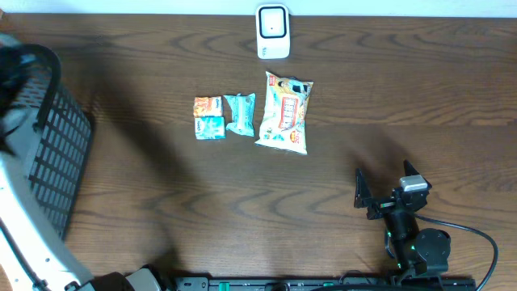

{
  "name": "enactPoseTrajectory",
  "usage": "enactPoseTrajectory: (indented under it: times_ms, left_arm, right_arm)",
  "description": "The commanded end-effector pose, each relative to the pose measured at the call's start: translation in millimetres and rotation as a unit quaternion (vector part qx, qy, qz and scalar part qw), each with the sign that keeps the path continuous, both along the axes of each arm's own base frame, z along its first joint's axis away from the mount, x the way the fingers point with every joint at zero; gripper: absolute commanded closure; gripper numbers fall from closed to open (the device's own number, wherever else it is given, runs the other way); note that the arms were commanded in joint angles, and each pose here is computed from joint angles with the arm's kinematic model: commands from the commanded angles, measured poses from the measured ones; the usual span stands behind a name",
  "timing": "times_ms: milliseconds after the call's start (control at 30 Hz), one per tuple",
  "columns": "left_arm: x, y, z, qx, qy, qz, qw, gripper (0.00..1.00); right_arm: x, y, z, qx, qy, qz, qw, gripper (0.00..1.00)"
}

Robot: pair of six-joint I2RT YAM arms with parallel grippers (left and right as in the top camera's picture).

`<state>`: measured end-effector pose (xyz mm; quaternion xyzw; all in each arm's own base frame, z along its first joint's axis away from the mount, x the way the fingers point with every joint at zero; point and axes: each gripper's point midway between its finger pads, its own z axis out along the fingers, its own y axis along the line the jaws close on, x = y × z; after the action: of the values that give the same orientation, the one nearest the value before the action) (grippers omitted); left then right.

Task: Scan the item barcode
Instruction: 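Carry the Zam-Buk box over to the packs near the scanner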

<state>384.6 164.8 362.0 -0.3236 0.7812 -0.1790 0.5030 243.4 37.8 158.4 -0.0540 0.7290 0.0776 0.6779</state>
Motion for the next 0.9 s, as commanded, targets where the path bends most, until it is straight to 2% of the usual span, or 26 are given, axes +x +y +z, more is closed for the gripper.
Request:
enactPoseTrajectory:
  times_ms: [0, 67, 200, 467, 667, 867]
  left_arm:
    - [18.7, -74.3, 2.7, -0.047, -0.009, -0.105, 0.993, 0.81]
    - [26.2, -113.7, 1.8, -0.043, -0.005, -0.153, 0.987, 0.81]
    - [34.2, -174.8, -7.0, 0.005, 0.009, -0.216, 0.976, 0.81]
    - [35.6, -265.6, -63.9, 0.094, 0.103, -0.258, 0.956, 0.81]
    - [39.9, -324.9, -118.1, 0.108, 0.158, -0.316, 0.929, 0.81]
    - [49.5, -356.3, -185.2, 0.113, 0.220, -0.345, 0.905, 0.81]
  right_arm:
    - [-0.4, 0.9, -0.3, -0.007, -0.001, 0.002, 1.000, 0.01]
    - [-0.4, 0.9, -0.3, -0.007, -0.001, 0.002, 1.000, 0.01]
    - [-0.4, 0.9, -0.3, -0.007, -0.001, 0.002, 1.000, 0.01]
    - [-0.4, 0.9, -0.3, -0.007, -0.001, 0.002, 1.000, 0.01]
    - [-0.4, 0.9, -0.3, -0.007, -0.001, 0.002, 1.000, 0.01]
    - [-0.4, 0.9, -0.3, -0.007, -0.001, 0.002, 1.000, 0.01]
